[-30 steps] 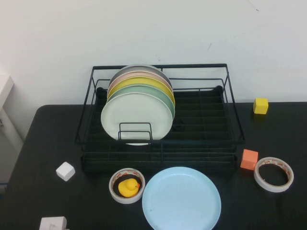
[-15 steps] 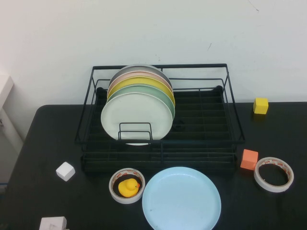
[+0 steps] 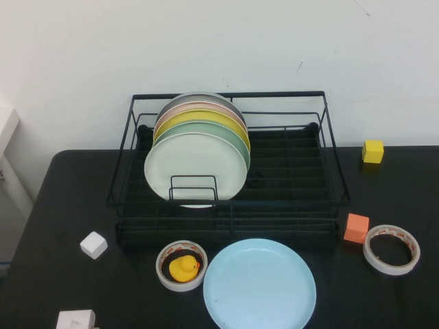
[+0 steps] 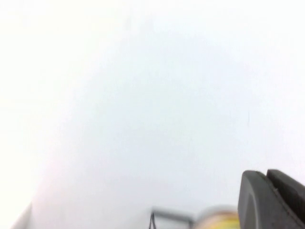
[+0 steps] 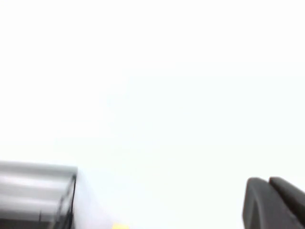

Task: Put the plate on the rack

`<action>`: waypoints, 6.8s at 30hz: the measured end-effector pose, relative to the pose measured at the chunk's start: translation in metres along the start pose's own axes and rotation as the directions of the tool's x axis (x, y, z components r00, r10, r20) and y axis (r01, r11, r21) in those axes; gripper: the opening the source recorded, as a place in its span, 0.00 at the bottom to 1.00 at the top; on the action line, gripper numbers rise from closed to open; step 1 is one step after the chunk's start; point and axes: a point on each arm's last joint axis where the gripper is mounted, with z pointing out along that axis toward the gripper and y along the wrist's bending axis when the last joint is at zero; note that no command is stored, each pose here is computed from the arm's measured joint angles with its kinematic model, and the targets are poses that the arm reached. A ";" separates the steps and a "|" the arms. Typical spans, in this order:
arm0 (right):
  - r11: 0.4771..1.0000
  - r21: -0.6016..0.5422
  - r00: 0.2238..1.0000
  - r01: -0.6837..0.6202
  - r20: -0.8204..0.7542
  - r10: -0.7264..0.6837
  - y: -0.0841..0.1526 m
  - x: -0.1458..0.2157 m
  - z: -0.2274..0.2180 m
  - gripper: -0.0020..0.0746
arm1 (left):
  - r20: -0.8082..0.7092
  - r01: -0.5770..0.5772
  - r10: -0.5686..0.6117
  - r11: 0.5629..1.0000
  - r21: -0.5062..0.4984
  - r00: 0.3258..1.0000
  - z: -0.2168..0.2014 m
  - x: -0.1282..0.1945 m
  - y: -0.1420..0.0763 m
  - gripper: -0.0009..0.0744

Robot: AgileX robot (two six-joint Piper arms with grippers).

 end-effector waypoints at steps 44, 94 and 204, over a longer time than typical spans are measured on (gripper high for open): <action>0.910 -0.367 0.662 -0.194 -0.733 -0.155 0.022 -0.043 0.067 0.02 | -0.638 0.114 -0.059 0.992 0.046 0.768 0.079 -0.057 -0.046 0.01; 0.623 -0.462 0.294 -0.632 -0.886 -0.359 0.163 0.085 0.145 0.37 | -0.680 0.041 -0.005 0.998 0.037 0.733 0.046 -0.074 -0.045 0.01; 0.023 -0.861 0.828 -0.508 -0.495 -0.263 0.282 -0.017 0.145 0.78 | -0.773 0.202 -0.049 0.974 0.104 0.633 0.029 0.002 -0.041 0.13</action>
